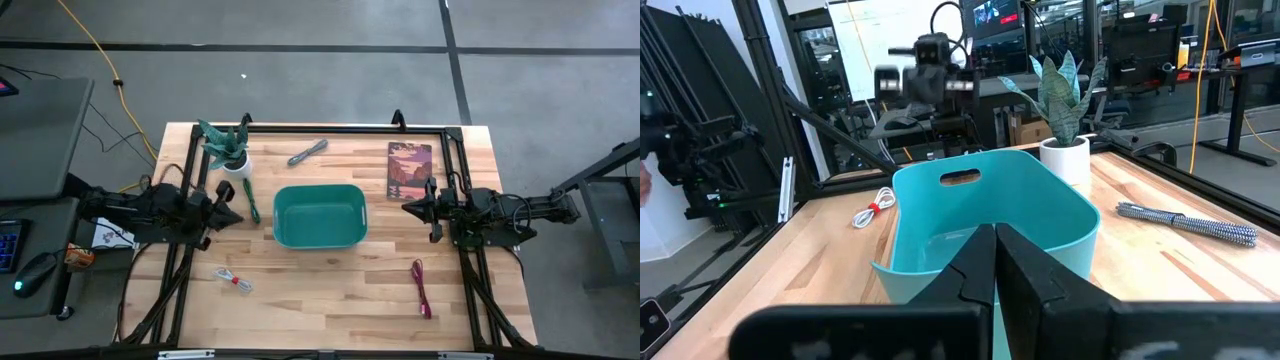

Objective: Pick and place USB-C Cables
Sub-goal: Put the green charger cable into the green bin

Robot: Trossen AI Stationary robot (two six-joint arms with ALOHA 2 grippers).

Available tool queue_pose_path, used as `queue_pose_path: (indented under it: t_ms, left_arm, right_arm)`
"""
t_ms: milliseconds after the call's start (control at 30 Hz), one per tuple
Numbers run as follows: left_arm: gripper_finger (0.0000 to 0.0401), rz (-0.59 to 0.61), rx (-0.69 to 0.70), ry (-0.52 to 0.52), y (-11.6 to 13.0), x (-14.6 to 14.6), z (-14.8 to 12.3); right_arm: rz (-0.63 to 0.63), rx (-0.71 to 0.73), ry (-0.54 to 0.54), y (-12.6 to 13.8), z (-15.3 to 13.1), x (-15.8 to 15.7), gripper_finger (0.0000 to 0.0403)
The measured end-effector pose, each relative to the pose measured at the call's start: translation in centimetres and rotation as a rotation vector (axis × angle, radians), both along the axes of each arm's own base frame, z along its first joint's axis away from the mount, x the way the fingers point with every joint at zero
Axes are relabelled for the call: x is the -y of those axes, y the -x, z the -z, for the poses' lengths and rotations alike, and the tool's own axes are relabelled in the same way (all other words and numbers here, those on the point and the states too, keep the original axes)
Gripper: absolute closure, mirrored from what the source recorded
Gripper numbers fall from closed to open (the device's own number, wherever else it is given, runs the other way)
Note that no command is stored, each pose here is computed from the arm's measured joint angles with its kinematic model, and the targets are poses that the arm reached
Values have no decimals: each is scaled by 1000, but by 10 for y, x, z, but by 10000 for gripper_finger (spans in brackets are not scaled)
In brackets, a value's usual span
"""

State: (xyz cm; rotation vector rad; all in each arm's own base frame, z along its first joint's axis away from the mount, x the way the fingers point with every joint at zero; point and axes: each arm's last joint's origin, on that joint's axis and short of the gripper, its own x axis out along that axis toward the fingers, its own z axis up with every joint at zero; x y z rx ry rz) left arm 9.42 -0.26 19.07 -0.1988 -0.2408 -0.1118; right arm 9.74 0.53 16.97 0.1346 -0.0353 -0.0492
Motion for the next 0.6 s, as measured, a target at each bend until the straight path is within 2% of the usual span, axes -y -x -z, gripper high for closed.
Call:
queue_pose_path:
  t_ms: [100, 167, 267, 367, 433, 600]
  left_arm:
    - [401, -109, 183, 90, 6, -4, -21]
    - [401, -146, 185, 104, 8, -5, -36]
    - [401, -155, 72, 96, 3, -5, -59]
    - [400, -171, -117, 40, -7, -5, -73]
    - [398, -175, -177, 29, -11, -5, -86]
    - [372, -170, -310, 108, -19, -5, -105]
  right_arm:
    - [0, 0, 0, 0, 0, 0, 403]
    - [0, 0, 0, 0, 0, 0, 403]
    - [0, 0, 0, 0, 0, 0, 403]
    - [0, 0, 0, 0, 0, 0, 403]
    - [0, 0, 0, 0, 0, 0, 403]
    - [0, 0, 0, 0, 0, 0, 403]
